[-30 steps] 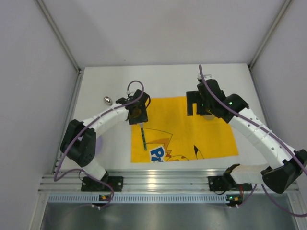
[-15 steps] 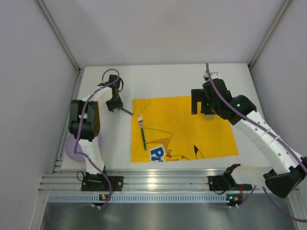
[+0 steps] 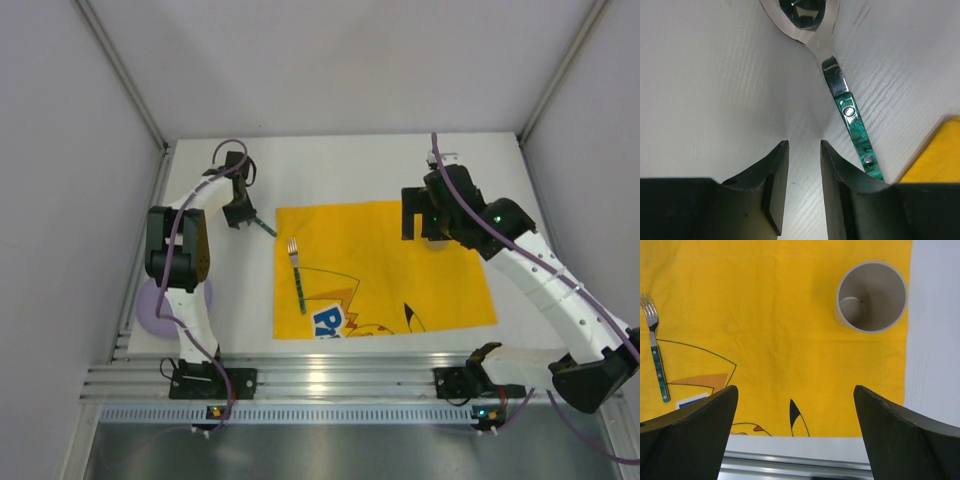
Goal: Set the dinner table for one person
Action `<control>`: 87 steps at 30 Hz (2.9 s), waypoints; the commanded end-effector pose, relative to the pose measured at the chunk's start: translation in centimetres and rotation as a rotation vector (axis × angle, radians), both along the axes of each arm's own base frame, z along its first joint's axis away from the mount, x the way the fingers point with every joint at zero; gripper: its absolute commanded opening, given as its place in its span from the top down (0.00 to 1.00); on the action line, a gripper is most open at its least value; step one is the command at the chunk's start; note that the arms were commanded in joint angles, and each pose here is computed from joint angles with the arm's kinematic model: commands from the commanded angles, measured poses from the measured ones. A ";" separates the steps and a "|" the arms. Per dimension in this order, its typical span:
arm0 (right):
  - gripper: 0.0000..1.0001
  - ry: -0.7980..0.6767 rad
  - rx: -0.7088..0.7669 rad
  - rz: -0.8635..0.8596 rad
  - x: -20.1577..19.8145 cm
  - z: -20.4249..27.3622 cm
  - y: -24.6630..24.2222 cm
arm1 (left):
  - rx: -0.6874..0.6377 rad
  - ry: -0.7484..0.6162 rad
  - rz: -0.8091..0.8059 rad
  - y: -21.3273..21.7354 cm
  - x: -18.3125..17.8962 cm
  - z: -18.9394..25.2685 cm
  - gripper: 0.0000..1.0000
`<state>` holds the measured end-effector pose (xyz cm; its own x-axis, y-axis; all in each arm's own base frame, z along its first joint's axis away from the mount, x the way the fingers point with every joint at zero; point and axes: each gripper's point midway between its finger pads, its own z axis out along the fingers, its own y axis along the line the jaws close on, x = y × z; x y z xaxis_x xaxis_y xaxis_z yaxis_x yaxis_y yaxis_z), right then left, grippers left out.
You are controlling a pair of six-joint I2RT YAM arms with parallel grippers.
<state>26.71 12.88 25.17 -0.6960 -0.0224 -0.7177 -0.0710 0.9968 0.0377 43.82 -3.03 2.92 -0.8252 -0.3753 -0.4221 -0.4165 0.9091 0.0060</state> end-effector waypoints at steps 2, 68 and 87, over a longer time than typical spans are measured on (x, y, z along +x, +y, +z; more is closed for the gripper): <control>0.00 -0.021 0.002 -0.036 0.6 0.6 -0.4 | -0.002 -0.084 0.016 0.4 0.0 4.8 0.63; 0.02 0.181 0.772 0.431 -1.0 -2.6 17.4 | -0.359 -0.247 -0.341 -26.7 -12.5 20.2 1.00; 0.89 0.218 0.784 0.455 -4.6 -5.2 16.4 | -0.438 -0.316 -0.377 -30.6 -12.1 22.9 1.00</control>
